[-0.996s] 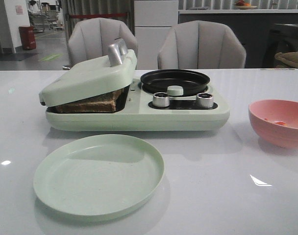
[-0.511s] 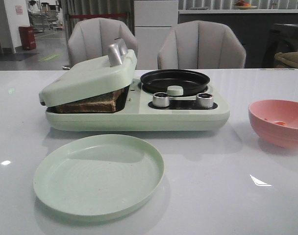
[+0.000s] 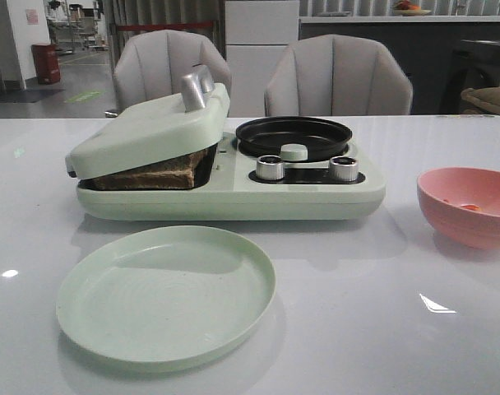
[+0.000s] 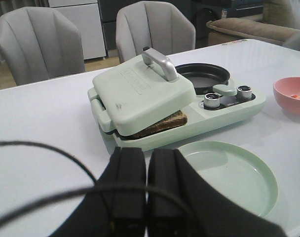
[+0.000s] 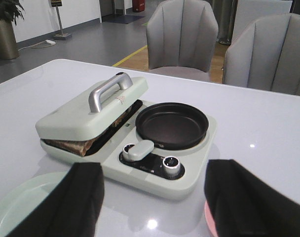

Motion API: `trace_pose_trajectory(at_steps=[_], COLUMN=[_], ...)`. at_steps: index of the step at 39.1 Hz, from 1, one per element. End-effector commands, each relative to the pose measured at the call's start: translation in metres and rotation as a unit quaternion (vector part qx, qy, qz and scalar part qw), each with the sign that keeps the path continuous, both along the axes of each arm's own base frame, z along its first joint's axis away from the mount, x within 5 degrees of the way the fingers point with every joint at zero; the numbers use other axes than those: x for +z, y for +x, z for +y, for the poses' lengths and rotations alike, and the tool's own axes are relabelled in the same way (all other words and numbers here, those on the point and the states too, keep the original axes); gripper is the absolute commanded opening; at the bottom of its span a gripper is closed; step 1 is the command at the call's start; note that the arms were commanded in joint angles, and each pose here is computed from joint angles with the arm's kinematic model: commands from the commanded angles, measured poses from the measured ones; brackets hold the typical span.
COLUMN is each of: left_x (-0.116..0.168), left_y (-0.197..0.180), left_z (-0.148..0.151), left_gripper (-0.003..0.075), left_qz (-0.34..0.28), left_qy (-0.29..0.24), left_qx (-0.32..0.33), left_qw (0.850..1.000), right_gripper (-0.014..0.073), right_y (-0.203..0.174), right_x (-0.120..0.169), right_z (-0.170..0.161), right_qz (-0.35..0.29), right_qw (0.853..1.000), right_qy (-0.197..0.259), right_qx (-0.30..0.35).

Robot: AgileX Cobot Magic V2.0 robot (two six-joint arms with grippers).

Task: Make breakfast with bread and shrimp
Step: 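Release the lid handle and raise the left gripper away, then reach the right gripper to the pink bowl and grasp its rim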

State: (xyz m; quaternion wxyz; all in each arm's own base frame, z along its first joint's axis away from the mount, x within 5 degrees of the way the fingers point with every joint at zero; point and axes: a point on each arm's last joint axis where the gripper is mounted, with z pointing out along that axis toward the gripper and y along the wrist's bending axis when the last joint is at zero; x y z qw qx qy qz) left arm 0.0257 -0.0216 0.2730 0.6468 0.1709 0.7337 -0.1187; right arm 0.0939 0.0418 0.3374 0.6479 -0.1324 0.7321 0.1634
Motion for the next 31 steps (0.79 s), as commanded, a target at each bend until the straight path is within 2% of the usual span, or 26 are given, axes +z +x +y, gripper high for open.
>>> trace_pose_trajectory(at_steps=[1,6,10,17,22,31], left_x=[0.015,0.015,0.015,0.015,0.015,0.015], left_y=[0.000,0.000,0.000,0.000,0.000,0.000], left_z=[0.001,0.001,0.001,0.001,0.001,0.001], left_gripper=[0.0113,0.0113,0.0113,0.0113,0.0113,0.0113], left_qz=[-0.036,-0.036,-0.036,-0.036,-0.036,-0.036], left_qy=[-0.030,-0.030,-0.030,-0.030,-0.030,-0.030], left_qx=[0.004,0.004,0.004,0.004,0.004,0.004], left_qw=[0.999,0.999,0.999,0.999,0.999,0.999], right_gripper=[0.0539,0.0539,0.0539,0.0539,0.0539,0.0539], right_y=[0.011,0.011,0.011,0.033,0.062,0.101], right_x=[0.035,0.050,0.050,0.038,0.038,0.048], right_z=[0.002,0.003,0.003,0.014,0.010,-0.023], right_qz=[-0.053,-0.065,-0.052,0.066,0.139,0.207], right_qw=[0.998,0.997,0.997,0.997,0.989,0.968], right_qy=[0.017,0.034,0.053,0.046,0.043,0.065], right_qx=[-0.012,-0.009,-0.005,0.006,-0.037,-0.128])
